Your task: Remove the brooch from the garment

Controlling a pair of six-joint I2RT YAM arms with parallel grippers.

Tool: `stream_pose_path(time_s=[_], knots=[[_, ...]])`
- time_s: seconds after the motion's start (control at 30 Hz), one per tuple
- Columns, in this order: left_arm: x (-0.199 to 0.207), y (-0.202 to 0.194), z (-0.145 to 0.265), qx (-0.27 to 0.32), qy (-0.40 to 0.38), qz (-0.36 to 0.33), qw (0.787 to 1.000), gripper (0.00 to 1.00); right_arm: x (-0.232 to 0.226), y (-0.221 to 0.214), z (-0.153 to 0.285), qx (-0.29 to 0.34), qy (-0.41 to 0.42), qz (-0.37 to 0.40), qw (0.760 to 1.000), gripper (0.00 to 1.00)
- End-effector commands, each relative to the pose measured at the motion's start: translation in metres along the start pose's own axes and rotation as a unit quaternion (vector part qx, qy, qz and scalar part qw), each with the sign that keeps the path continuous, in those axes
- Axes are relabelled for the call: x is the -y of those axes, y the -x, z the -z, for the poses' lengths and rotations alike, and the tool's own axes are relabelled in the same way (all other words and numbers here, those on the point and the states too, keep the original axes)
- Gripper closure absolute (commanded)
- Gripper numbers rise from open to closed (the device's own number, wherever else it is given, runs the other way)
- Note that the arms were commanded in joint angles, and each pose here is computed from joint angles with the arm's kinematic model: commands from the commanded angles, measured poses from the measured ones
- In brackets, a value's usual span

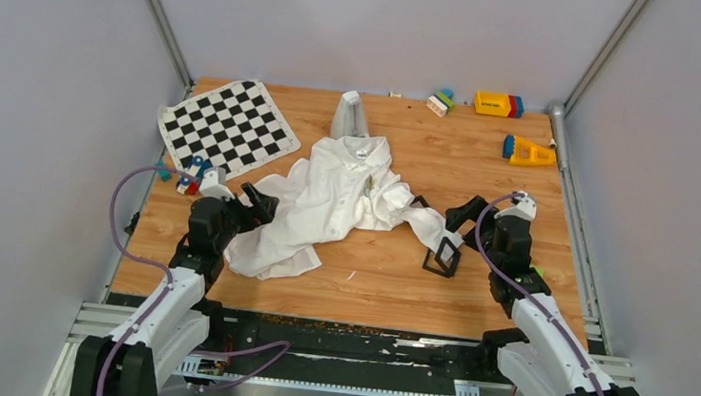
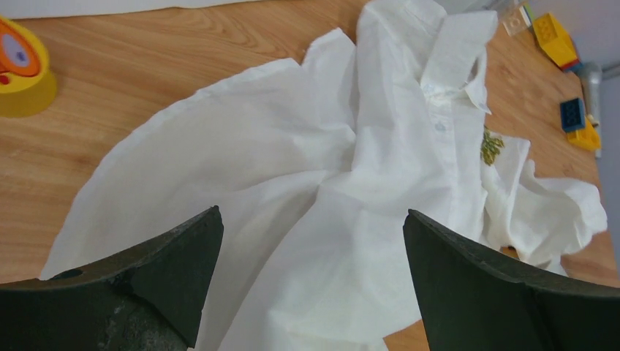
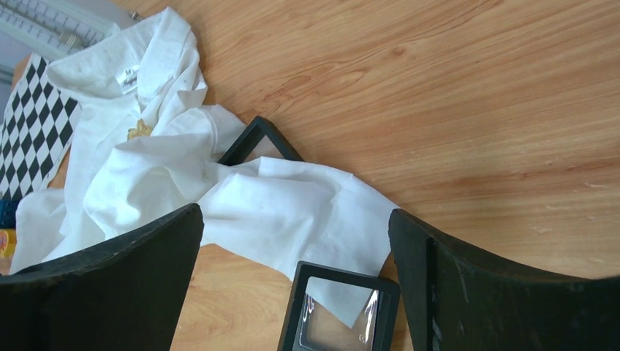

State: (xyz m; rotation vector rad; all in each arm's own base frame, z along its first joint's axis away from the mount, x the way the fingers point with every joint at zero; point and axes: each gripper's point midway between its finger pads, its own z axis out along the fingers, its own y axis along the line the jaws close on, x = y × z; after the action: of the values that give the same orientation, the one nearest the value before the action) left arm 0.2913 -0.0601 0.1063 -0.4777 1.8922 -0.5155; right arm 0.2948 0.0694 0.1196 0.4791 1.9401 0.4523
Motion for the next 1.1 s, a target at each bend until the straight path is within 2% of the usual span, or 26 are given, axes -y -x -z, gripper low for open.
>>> stream_pose_path(time_s=[0.0,0.07,0.23,0.5,0.67,0.8,0.93,0.97,1.07], knots=[[0.044,0.004,0.001,-0.008,-0.126,-0.067,0.990,0.00,-0.035,0.014,-0.001,-0.001,0.071,0.023,0.997,0.01],[0.045,-0.001,-0.002,-0.023,-0.132,-0.070,0.988,0.00,-0.044,0.009,-0.003,-0.014,0.094,0.033,0.995,0.01],[0.058,-0.017,-0.011,-0.070,-0.171,-0.070,0.980,0.00,-0.066,-0.003,-0.007,-0.049,0.130,0.069,0.988,0.11],[0.068,-0.040,-0.023,-0.129,-0.194,-0.084,0.969,0.04,-0.101,-0.025,-0.018,-0.105,0.170,0.126,0.972,0.15],[0.065,-0.047,-0.027,-0.147,-0.185,-0.090,0.967,0.05,-0.118,-0.037,-0.034,-0.135,0.148,0.167,0.965,0.16],[0.062,-0.052,-0.031,-0.161,-0.171,-0.098,0.967,0.07,-0.135,-0.059,-0.045,-0.172,0.131,0.222,0.951,0.14],[0.063,-0.055,-0.030,-0.170,-0.168,-0.109,0.965,0.10,-0.140,-0.074,-0.059,-0.183,0.083,0.280,0.939,0.15],[0.064,-0.055,-0.030,-0.170,-0.169,-0.111,0.964,0.11,-0.140,-0.077,-0.063,-0.190,0.071,0.290,0.935,0.23],[0.068,-0.053,-0.028,-0.166,-0.165,-0.132,0.963,0.12,-0.140,-0.082,-0.072,-0.199,0.046,0.306,0.930,0.65]])
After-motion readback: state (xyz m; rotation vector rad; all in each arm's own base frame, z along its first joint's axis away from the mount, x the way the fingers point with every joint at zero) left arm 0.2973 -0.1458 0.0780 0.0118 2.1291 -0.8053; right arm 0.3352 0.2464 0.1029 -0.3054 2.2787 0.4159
